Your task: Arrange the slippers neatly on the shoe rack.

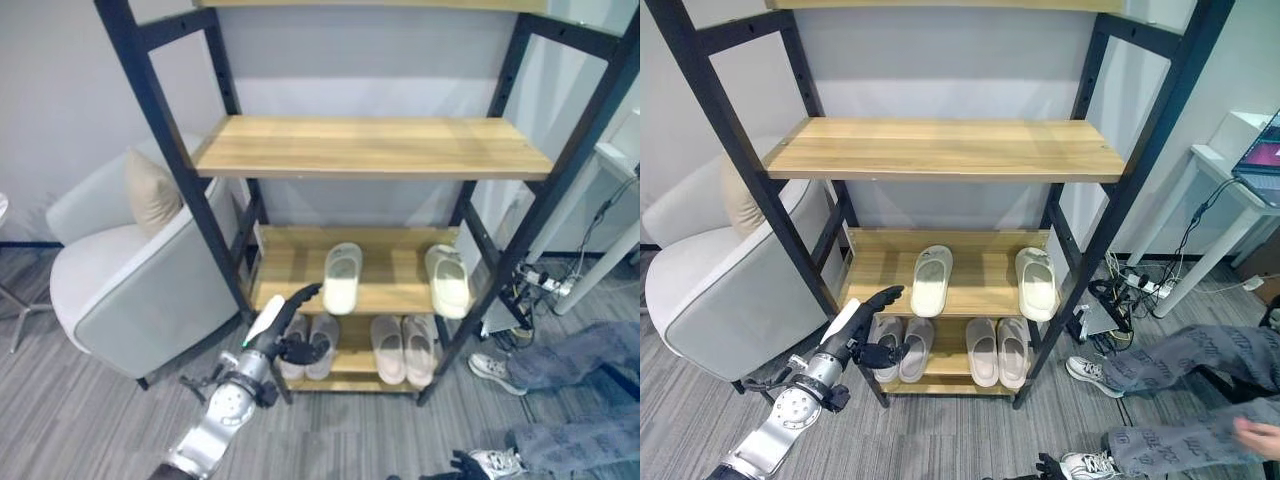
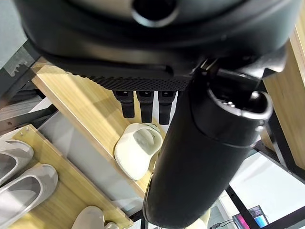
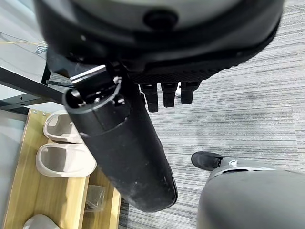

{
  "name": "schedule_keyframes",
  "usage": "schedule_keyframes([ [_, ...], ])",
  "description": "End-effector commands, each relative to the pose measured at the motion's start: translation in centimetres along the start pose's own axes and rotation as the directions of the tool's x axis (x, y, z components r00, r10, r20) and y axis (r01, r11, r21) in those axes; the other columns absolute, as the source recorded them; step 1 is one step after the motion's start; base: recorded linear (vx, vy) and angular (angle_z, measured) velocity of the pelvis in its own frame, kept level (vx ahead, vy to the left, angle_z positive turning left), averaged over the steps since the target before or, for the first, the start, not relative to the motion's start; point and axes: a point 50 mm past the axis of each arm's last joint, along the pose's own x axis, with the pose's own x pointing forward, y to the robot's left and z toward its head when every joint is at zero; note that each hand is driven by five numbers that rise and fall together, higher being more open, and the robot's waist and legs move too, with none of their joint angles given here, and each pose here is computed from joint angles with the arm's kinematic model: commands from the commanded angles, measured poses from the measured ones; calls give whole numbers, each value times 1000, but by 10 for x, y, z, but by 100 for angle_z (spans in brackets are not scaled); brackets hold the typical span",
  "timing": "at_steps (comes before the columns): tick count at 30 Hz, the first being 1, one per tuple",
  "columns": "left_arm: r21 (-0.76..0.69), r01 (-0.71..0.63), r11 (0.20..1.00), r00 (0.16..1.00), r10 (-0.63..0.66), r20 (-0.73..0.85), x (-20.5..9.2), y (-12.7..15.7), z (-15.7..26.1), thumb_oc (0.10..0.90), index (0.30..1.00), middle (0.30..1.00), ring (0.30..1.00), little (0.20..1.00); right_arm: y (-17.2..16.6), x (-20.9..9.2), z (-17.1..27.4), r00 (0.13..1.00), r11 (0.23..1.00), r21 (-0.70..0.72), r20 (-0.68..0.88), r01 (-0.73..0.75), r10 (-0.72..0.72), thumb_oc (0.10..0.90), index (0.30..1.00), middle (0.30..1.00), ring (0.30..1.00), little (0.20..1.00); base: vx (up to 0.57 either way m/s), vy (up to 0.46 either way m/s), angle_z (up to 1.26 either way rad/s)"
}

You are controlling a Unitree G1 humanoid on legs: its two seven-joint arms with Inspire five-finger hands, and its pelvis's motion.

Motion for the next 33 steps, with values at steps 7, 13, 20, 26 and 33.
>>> schedule_keyframes([
  [7, 58, -247, 967, 907, 210, 364, 65, 43, 89, 800, 900, 900, 900, 900, 4, 0, 1, 1000, 997, -83, 13, -6, 7, 800, 900, 900, 900, 900, 14, 0, 4],
  [13, 115, -327, 938, 868, 250, 430, 87, 58, 114, 800, 900, 900, 900, 900, -3, 0, -2, 1000, 995, -96, 14, 14, -13, 800, 900, 900, 900, 900, 0, 0, 0],
  [20, 195, -442, 875, 811, 298, 503, 109, 83, 148, 800, 900, 900, 900, 900, -11, 3, 9, 998, 991, -128, 61, 37, -30, 800, 900, 900, 900, 900, -21, 18, -9],
  [26, 269, -523, 809, 788, 338, 514, 122, 103, 163, 800, 900, 900, 900, 900, -17, 5, 23, 992, 987, -145, 118, 62, -45, 800, 900, 900, 900, 900, -13, 26, -11],
  [33, 360, -590, 723, 767, 363, 529, 130, 123, 175, 800, 900, 900, 900, 900, -21, 7, 39, 982, 986, -144, 178, 84, -57, 800, 900, 900, 900, 900, -20, 17, -14],
])
